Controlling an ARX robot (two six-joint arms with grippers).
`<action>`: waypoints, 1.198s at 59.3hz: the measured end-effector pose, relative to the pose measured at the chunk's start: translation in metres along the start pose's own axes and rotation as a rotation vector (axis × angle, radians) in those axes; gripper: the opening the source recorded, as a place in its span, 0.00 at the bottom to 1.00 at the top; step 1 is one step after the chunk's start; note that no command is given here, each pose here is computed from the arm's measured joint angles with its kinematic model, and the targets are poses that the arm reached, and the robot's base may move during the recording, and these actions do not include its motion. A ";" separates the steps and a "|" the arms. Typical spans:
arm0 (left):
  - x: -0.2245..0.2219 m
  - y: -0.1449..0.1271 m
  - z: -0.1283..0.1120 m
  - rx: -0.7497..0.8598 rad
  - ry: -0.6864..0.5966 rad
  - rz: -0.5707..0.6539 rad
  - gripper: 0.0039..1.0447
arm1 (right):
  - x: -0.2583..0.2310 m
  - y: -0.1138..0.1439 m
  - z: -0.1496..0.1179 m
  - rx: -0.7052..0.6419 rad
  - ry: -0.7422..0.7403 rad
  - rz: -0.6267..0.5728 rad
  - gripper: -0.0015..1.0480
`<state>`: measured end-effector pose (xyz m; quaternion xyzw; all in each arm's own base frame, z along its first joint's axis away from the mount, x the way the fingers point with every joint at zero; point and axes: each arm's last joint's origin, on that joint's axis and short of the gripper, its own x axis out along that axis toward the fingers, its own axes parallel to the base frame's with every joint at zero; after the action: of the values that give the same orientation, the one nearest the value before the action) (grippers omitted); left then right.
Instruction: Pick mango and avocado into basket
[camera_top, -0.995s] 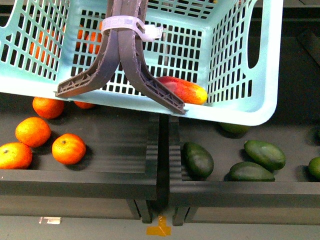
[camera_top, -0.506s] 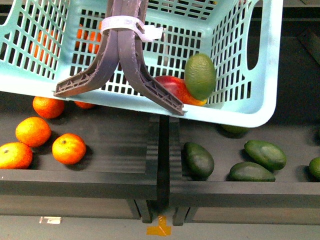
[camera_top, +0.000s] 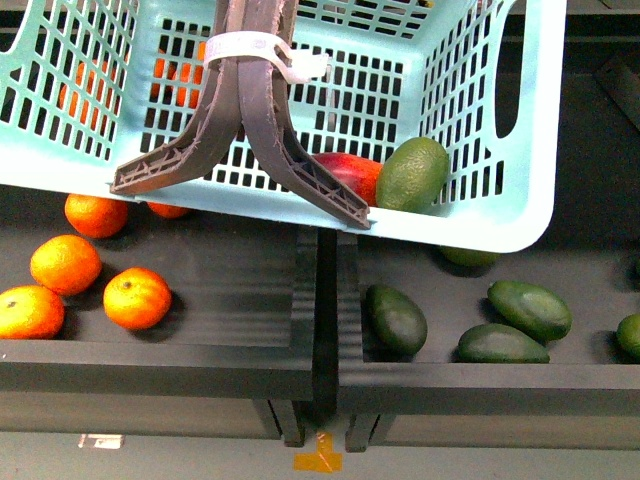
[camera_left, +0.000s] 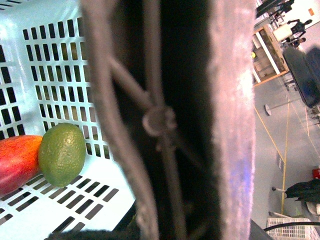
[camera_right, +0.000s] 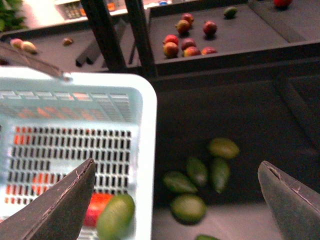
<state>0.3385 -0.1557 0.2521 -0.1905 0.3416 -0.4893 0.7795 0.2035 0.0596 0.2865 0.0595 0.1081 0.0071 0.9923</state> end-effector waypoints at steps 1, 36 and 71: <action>0.000 0.000 0.000 0.000 0.000 0.000 0.11 | -0.007 -0.002 -0.006 -0.018 -0.017 -0.013 0.89; 0.000 0.000 0.000 0.001 0.001 -0.001 0.11 | -0.046 -0.052 -0.086 -0.119 -0.208 -0.006 0.02; 0.000 0.000 0.000 0.002 0.001 0.000 0.11 | -0.063 -0.072 -0.119 -0.117 -0.210 -0.013 0.02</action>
<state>0.3383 -0.1561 0.2521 -0.1899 0.3414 -0.4898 0.7794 0.1165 0.0004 0.1762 0.0014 0.0031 0.0008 1.0000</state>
